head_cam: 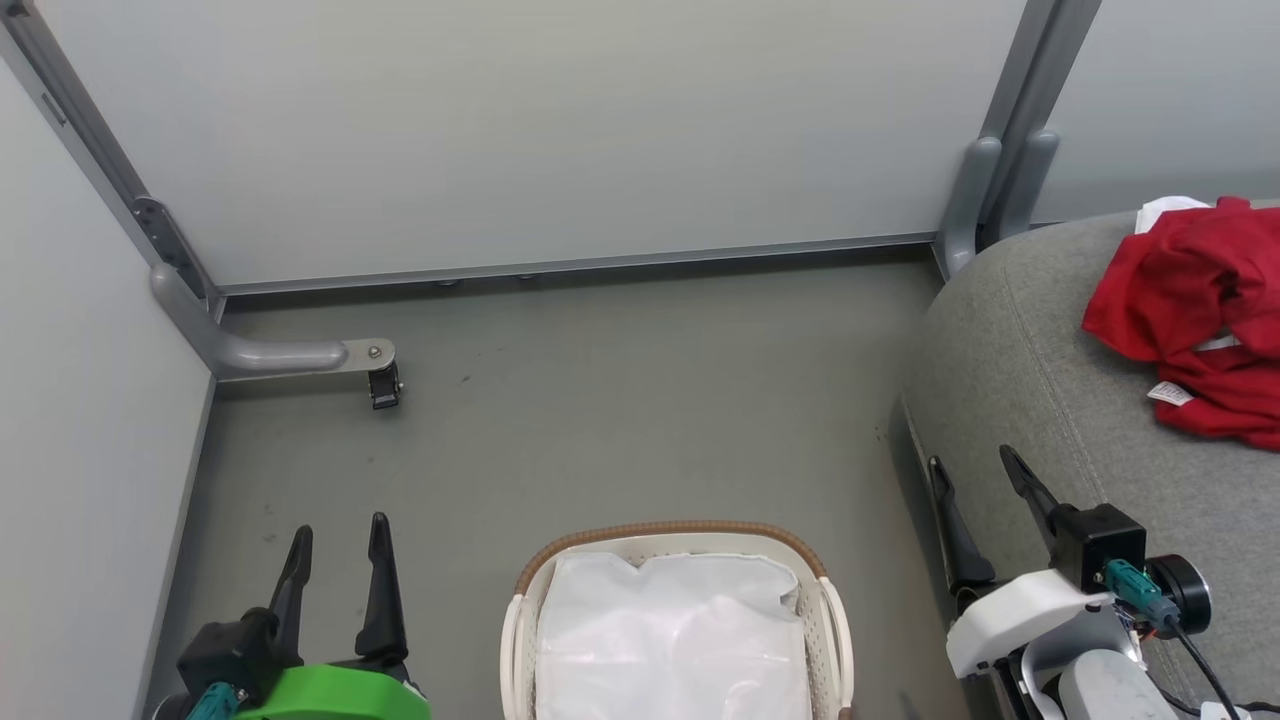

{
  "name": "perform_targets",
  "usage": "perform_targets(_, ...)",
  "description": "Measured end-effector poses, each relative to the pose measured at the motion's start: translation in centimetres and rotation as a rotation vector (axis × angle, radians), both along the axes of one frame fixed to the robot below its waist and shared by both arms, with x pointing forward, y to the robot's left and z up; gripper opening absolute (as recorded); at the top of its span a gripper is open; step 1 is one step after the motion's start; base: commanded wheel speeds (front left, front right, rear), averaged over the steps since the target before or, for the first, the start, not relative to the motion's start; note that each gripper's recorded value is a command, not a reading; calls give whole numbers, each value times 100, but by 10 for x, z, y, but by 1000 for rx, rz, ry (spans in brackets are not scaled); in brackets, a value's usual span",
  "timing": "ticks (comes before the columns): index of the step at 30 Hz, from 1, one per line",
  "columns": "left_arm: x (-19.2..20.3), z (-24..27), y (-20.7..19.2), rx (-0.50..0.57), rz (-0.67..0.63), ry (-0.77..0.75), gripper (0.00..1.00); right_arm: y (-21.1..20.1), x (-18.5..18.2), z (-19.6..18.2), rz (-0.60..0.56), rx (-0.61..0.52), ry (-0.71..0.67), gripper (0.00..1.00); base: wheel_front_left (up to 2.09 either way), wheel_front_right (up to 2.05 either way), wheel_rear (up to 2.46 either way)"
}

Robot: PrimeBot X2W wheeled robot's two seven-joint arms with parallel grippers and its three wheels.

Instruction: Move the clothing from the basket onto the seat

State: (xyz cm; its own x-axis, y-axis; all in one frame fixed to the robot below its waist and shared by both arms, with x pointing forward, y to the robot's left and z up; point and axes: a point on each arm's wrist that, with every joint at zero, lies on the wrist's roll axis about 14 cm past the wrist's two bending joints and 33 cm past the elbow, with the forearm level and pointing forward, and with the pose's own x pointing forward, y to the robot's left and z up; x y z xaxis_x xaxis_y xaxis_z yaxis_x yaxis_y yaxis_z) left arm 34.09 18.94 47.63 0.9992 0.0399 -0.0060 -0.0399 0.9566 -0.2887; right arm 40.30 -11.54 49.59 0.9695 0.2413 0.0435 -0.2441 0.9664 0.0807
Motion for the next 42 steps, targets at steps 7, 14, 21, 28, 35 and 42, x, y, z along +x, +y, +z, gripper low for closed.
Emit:
perform_targets(7,-1,0,-4,0,-10,1,100,-4,-2,2,-11,1,-5,100,0,0,0)
perform_targets(14,-2,-2,-4,0,-9,7,100,-4,-4,1,-10,2,-2,100,0,0,0)
perform_targets(21,-5,-12,-4,-2,-7,40,0,-3,-7,-8,-11,8,28,0,0,0,0)
perform_targets(28,-7,-22,0,-84,15,82,0,-12,-11,-23,-50,93,107,0,0,0,0)
perform_targets(35,-6,-25,5,-197,44,102,0,-20,-10,-21,-90,223,134,0,0,0,0)
perform_targets(42,-3,-25,9,-303,63,108,0,-27,-9,-19,-122,344,159,0,0,0,0)
